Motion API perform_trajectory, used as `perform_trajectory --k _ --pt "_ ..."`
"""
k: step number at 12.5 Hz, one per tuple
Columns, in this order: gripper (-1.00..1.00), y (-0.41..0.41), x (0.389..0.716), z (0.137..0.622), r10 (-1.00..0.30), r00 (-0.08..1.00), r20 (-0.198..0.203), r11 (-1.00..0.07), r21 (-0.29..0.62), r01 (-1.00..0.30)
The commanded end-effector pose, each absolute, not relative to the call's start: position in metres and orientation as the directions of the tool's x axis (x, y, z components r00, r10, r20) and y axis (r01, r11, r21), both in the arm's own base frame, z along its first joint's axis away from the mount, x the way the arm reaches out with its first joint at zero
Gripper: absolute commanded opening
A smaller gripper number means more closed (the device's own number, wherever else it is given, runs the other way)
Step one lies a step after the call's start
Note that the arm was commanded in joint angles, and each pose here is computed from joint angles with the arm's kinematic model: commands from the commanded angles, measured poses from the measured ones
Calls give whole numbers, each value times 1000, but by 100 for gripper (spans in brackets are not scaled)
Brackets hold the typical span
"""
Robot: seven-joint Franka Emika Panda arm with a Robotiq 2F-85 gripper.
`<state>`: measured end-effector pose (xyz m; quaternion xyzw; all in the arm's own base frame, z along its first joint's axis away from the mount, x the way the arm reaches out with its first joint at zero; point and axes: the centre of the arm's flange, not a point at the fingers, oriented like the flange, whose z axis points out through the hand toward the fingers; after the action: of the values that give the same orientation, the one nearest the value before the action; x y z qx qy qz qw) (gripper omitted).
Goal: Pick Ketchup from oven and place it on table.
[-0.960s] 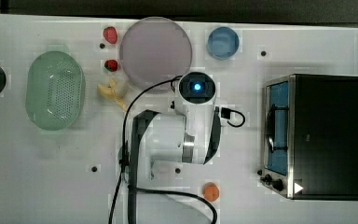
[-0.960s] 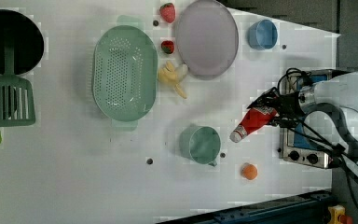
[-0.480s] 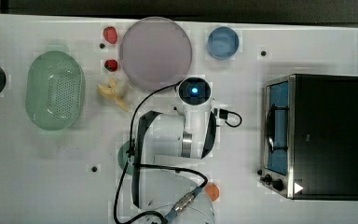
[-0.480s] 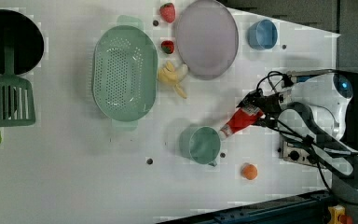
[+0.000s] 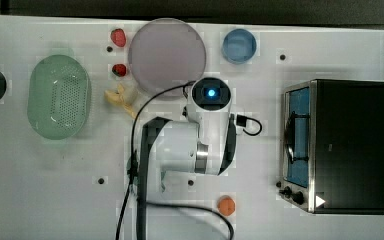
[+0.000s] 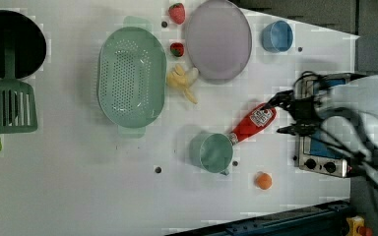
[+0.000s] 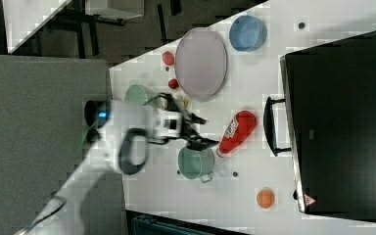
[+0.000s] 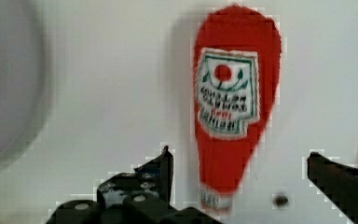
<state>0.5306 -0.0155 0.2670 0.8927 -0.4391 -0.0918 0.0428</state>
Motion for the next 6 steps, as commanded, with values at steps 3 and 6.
perform_trajectory --k 3,6 --pt "100 -13 548 506 -782 623 -39 -619 -73 -782" --pt "100 -11 536 588 -756 654 25 -654 -59 -754"
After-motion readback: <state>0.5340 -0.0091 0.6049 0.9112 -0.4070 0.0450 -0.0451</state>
